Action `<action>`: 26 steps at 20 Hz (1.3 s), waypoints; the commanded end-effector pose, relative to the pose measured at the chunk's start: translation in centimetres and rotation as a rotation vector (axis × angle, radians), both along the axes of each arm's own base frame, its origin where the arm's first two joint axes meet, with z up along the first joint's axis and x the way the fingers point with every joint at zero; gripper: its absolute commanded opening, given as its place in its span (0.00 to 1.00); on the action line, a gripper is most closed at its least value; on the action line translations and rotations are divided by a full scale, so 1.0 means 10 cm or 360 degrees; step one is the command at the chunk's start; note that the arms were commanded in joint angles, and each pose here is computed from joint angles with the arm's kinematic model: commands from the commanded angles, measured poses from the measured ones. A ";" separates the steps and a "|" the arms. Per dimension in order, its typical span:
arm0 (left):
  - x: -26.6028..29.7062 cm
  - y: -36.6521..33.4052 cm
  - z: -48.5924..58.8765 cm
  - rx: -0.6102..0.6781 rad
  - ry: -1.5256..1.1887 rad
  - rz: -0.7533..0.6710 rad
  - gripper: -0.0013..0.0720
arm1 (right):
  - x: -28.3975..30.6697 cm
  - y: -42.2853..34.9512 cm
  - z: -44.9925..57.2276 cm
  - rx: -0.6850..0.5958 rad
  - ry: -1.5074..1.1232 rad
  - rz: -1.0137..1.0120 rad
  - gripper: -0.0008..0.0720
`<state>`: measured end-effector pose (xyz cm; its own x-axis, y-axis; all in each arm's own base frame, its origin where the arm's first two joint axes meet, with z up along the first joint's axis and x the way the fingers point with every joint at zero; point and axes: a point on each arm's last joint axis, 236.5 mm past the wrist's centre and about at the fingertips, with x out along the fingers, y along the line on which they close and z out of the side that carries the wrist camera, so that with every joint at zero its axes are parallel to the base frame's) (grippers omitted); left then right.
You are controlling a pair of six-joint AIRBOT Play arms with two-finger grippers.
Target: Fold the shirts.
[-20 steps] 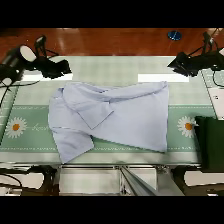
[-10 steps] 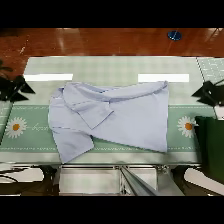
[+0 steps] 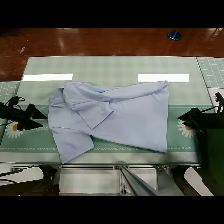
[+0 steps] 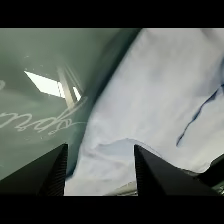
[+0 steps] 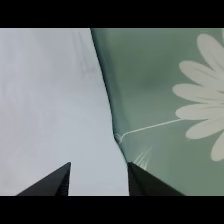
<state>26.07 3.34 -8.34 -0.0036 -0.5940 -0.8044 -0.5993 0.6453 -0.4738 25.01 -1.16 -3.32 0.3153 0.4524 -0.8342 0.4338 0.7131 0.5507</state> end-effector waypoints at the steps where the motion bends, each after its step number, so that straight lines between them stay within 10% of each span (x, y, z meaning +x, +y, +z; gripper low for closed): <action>1: -0.04 -0.18 -0.17 -0.0019 0.0004 -0.0095 0.70 | -0.05 0.04 -0.02 0.0013 -0.0001 -0.0003 0.57; 6: 0.03 -0.44 -0.29 0.0011 -0.0030 -0.0292 0.64 | -0.03 -0.01 -0.04 -0.0018 -0.0005 -0.0020 0.57; 8: 0.04 -0.48 -0.27 0.0007 -0.0079 -0.0371 0.04 | -0.11 -0.11 -0.12 -0.0098 0.0063 -0.0026 0.57; 18: 0.03 -0.48 -0.27 -0.0002 -0.0100 -0.0411 0.04 | -1.23 0.45 -0.60 0.0139 0.0726 0.0199 0.57; 26: 0.05 -0.48 -0.28 0.0006 -0.0111 -0.0403 0.04 | -0.94 0.74 -0.83 0.0060 0.0624 0.0278 0.57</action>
